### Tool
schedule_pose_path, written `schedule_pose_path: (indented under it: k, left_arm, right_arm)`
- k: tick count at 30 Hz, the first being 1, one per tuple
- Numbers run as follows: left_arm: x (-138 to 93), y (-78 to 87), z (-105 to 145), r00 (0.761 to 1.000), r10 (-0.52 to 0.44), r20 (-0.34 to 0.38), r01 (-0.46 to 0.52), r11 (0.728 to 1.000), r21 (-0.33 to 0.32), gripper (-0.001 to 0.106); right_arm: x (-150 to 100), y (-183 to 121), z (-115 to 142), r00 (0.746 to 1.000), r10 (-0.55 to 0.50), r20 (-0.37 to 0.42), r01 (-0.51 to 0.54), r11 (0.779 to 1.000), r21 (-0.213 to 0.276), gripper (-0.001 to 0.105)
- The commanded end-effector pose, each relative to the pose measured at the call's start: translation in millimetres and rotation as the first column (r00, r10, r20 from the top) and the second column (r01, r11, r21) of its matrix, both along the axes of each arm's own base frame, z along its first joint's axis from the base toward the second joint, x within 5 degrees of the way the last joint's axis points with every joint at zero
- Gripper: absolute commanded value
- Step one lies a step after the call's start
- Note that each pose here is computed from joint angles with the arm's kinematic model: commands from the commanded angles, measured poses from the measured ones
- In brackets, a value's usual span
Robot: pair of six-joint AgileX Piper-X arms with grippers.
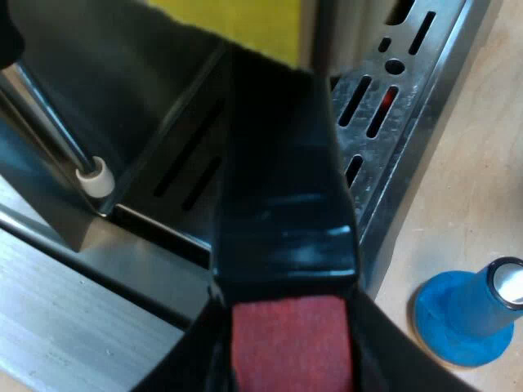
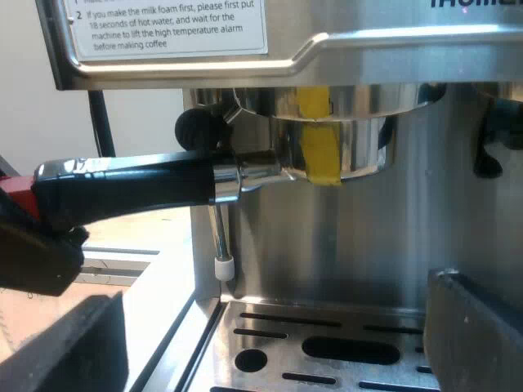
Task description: Put the handle in the coffee machine
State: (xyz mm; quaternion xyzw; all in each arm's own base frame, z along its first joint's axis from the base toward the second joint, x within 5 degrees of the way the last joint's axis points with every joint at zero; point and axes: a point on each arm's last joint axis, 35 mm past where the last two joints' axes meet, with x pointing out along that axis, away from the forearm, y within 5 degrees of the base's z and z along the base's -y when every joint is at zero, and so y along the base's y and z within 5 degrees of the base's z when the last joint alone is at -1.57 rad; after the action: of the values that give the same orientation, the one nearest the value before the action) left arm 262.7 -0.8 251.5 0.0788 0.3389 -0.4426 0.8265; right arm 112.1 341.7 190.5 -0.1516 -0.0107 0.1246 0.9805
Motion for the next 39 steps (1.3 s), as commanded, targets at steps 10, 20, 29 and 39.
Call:
schedule_pose_path:
  k: [10, 20, 29, 39]
  left_arm:
    - [8.0, -1.1, 29.6, 0.992, -0.054, 0.11, 0.06, 0.997, -0.051, 0.0]
    - [7.9, -4.1, 32.4, 0.987, -0.091, 0.13, 0.106, 0.988, -0.113, 0.0]
    - [13.8, -3.7, 43.3, 0.982, -0.078, 0.171, 0.099, 0.988, -0.12, 0.0]
    - [14.8, -3.6, 46.6, 0.982, -0.075, 0.176, 0.097, 0.988, -0.121, 0.0]
  right_arm:
    - [0.2, 0.5, 3.4, 1.0, -0.006, 0.003, 0.006, 1.0, 0.015, 0.074]
    - [0.2, 0.5, 3.4, 1.0, -0.006, 0.003, 0.006, 1.0, 0.015, 0.074]
    - [0.2, 0.5, 3.4, 1.0, -0.006, 0.003, 0.006, 1.0, 0.015, 0.074]
    - [0.2, 0.5, 3.4, 1.0, -0.006, 0.003, 0.006, 1.0, 0.015, 0.074]
